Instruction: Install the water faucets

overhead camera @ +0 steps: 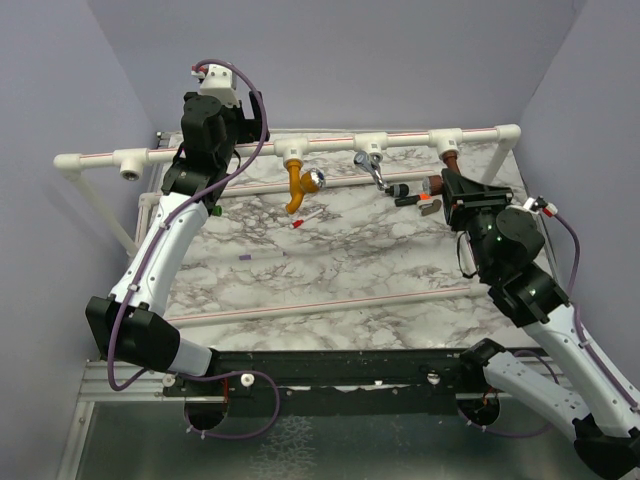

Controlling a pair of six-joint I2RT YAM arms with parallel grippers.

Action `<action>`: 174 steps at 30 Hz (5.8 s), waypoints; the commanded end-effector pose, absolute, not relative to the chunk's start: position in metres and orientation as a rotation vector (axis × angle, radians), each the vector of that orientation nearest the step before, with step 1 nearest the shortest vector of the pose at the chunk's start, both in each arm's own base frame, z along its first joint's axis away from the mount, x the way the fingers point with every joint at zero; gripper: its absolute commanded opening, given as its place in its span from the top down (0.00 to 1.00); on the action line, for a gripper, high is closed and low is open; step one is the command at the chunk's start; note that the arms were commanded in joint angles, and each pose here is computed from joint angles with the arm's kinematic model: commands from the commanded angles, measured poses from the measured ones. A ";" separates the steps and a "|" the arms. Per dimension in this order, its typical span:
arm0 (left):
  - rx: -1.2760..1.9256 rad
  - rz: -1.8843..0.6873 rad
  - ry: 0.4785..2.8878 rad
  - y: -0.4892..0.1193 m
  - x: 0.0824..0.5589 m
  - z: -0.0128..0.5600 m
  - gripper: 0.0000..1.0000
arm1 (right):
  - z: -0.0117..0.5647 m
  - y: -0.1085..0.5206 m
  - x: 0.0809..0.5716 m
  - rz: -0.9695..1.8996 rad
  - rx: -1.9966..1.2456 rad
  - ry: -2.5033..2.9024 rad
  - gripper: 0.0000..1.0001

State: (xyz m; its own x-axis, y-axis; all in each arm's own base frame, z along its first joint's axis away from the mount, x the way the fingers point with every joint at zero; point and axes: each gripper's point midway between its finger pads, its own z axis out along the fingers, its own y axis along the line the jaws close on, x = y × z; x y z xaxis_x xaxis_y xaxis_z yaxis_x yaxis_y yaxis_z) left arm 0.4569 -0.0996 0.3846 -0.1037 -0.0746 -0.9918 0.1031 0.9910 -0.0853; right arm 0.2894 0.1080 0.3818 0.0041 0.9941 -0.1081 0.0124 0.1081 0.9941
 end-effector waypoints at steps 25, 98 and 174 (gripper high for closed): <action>0.060 -0.121 1.841 -0.101 0.458 0.326 0.01 | 0.448 0.052 0.230 0.945 1.005 1.208 0.30; 0.066 -0.132 1.844 -0.103 0.459 0.325 0.01 | 0.409 0.085 0.281 -0.834 -1.153 0.961 0.27; 0.069 -0.148 1.850 -0.105 0.460 0.323 0.01 | 0.458 0.089 0.256 1.187 0.902 1.032 0.92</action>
State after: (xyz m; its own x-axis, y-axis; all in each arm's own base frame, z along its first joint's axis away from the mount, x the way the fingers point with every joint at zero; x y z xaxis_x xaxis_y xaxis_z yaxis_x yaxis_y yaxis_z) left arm 0.4581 -0.0979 0.3852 -0.1020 -0.0759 -0.9919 0.1059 0.9906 -0.0867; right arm 0.2723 0.1211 0.3795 -0.0466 0.8720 -0.4873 -0.1953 0.4704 0.8606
